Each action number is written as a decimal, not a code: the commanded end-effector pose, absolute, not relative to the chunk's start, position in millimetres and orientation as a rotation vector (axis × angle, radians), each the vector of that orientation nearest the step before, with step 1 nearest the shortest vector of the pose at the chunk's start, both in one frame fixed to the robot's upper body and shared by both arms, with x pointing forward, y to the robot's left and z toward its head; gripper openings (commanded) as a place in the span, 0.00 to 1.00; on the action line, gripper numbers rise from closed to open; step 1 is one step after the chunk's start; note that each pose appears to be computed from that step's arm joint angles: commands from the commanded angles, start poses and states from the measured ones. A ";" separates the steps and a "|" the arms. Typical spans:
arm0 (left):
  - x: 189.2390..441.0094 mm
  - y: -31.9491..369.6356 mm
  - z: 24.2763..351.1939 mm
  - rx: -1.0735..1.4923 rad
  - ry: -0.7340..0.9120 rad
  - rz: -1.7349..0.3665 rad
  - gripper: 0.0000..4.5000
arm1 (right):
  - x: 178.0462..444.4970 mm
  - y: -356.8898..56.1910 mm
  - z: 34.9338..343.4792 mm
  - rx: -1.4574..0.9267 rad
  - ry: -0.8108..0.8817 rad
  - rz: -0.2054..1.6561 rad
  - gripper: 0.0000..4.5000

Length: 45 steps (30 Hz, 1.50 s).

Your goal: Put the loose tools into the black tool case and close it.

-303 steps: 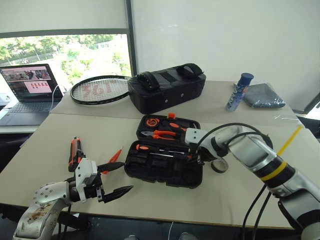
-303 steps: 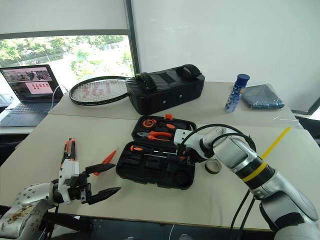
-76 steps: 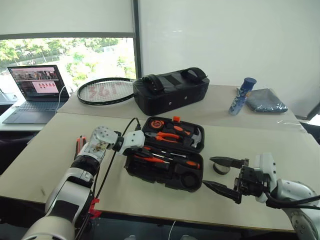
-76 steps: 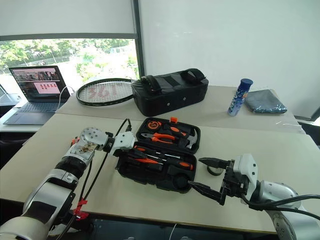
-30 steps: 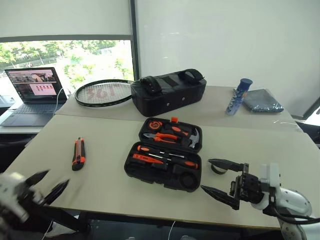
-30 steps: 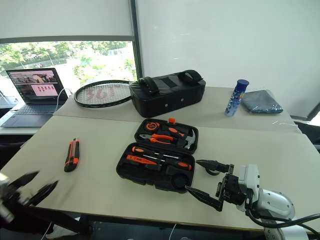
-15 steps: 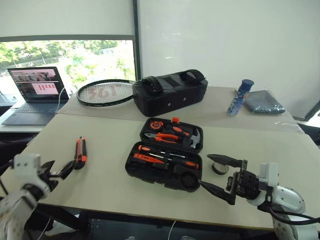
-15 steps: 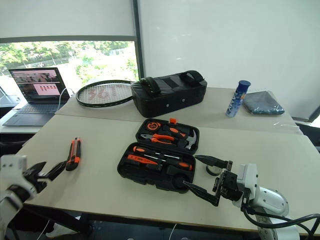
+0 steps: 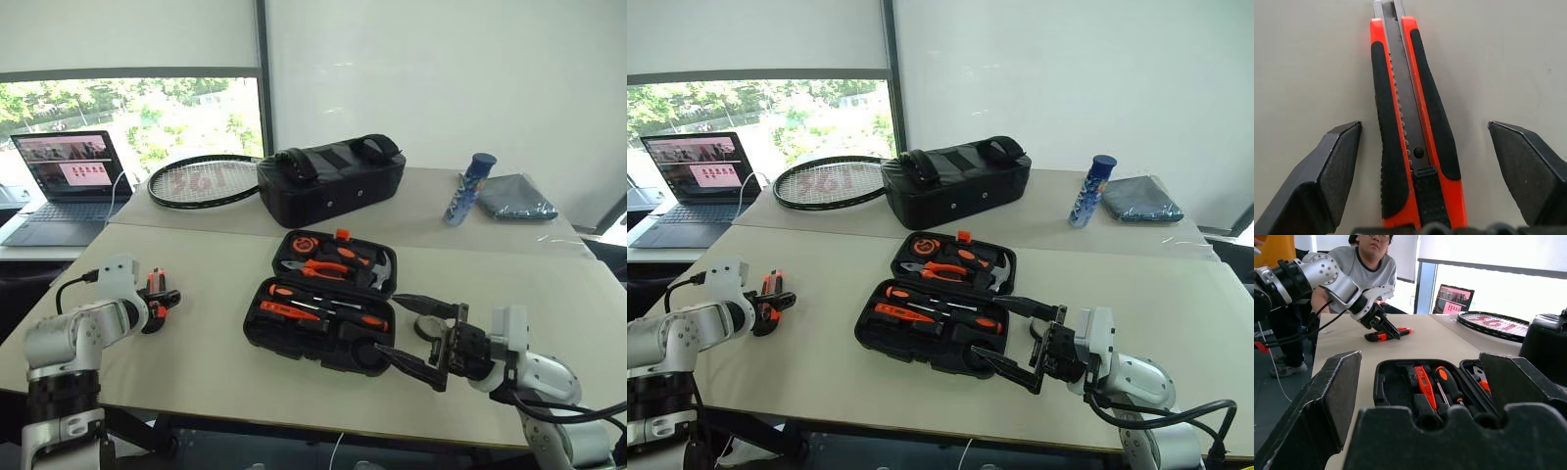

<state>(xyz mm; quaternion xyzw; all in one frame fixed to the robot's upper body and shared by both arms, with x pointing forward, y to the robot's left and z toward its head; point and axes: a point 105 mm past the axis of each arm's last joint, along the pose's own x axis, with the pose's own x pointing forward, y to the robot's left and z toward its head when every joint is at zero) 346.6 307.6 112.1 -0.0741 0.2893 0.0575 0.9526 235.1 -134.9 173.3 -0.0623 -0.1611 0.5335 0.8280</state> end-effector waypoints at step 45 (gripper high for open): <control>330.0 104.8 119.8 1.021 0.319 -1.757 0.37 | 201.8 -161.1 171.0 -0.194 -0.275 0.962 1.00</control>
